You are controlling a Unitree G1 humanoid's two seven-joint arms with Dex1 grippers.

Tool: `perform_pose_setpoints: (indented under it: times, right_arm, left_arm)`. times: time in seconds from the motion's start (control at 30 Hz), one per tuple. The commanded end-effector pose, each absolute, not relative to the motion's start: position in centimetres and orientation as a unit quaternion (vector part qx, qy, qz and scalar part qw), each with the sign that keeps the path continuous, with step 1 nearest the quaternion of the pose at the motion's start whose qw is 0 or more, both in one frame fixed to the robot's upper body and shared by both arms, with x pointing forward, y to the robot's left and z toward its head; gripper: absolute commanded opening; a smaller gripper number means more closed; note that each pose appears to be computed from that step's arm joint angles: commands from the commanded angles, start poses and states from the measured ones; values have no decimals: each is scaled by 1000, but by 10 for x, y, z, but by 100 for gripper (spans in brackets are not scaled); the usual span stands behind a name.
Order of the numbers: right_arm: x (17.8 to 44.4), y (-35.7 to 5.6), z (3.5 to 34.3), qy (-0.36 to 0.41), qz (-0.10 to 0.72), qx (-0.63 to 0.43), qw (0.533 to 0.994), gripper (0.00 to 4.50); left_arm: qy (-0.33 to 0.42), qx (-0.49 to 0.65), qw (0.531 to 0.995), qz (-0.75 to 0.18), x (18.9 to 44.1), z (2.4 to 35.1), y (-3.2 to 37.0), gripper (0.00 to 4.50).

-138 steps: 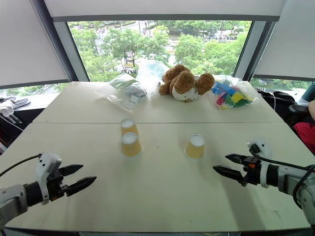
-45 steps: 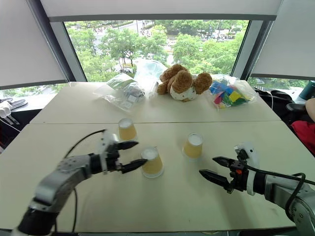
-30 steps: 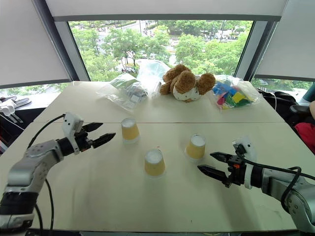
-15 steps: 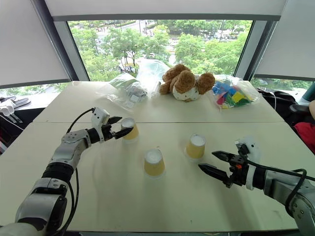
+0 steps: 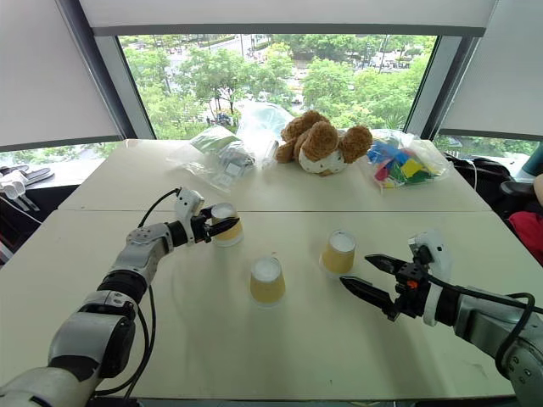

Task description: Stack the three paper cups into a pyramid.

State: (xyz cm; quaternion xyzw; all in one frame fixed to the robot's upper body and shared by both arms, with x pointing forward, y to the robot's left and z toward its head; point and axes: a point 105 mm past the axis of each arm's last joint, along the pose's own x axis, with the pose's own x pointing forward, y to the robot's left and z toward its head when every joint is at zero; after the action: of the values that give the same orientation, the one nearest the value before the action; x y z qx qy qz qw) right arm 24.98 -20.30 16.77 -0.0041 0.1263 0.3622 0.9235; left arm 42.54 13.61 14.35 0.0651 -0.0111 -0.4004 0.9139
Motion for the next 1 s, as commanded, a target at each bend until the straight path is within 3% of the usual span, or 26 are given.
perform_pose_setpoints:
  times: [0.03,0.17,0.3,0.43,0.63,1.0]
  right_arm:
    - [248,-203,179,102,363,-16,926,450]
    - [248,-208,179,105,358,-18,928,450]
    - [250,-216,175,111,352,-20,929,450]
    - [254,-215,172,113,359,-17,926,450]
    - [260,-212,171,115,370,-20,921,450]
    - [259,-217,171,119,364,-32,923,450]
  left_arm:
    - [-56,72,912,-401,427,171,138,233]
    - [-75,72,898,-429,398,179,146,233]
    - [-56,73,891,-445,343,171,142,233]
    - [-41,45,904,-423,316,167,138,233]
    - [-17,34,903,-429,303,155,131,233]
    - [-2,37,891,-452,303,137,116,233]
